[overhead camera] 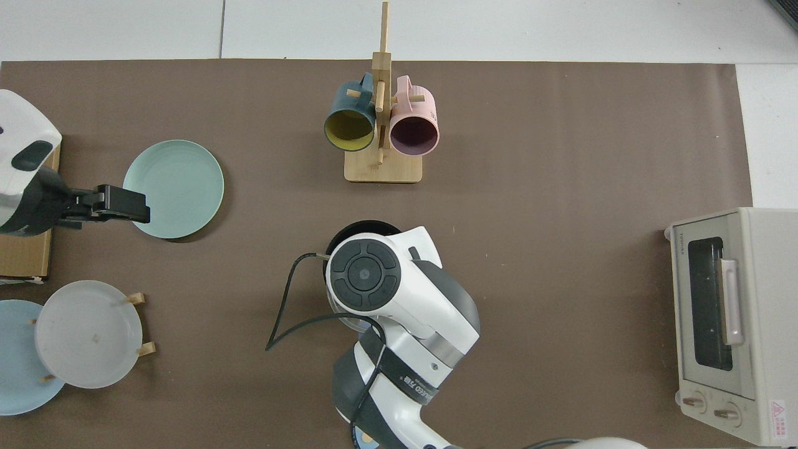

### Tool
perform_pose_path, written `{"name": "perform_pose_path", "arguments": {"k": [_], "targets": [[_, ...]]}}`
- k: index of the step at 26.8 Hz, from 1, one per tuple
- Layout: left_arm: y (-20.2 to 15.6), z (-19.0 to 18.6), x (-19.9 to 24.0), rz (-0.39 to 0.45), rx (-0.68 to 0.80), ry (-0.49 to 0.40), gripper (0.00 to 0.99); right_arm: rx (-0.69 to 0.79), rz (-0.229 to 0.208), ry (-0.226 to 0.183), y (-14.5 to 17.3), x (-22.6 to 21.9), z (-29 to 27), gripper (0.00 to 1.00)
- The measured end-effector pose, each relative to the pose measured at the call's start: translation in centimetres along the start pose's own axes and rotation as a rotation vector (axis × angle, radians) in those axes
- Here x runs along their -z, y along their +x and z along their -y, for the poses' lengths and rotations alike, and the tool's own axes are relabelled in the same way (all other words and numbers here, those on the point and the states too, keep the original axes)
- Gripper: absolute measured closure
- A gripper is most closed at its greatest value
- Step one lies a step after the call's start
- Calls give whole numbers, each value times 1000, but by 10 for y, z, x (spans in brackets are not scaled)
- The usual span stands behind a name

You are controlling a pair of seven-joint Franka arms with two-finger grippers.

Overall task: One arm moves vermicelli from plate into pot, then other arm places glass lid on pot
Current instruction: 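Lower the glass lid onto the black pot with the right gripper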

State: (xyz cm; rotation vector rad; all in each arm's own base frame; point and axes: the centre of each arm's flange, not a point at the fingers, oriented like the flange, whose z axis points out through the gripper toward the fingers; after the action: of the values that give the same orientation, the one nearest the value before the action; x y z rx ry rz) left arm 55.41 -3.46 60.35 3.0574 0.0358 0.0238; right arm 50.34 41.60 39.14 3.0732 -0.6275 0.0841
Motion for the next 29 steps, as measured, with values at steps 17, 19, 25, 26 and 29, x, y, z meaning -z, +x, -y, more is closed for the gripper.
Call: {"name": "perform_pose_path", "arguments": {"k": [17, 19, 25, 26, 29], "targets": [[0, 0, 0, 0, -1, 0, 0, -25, 4, 43, 26, -18, 20, 652], [0, 0, 0, 0, -1, 0, 0, -26, 2, 43, 28, -17, 20, 678], [0, 0, 0, 0, -1, 0, 0, -24, 5, 11, 30, -20, 17, 797], [0, 0, 0, 0, -1, 0, 0, -24, 8, 3, 30, -19, 16, 806], [0, 0, 0, 0, -1, 0, 0, -25, 16, -17, 31, -19, 15, 802]]}}
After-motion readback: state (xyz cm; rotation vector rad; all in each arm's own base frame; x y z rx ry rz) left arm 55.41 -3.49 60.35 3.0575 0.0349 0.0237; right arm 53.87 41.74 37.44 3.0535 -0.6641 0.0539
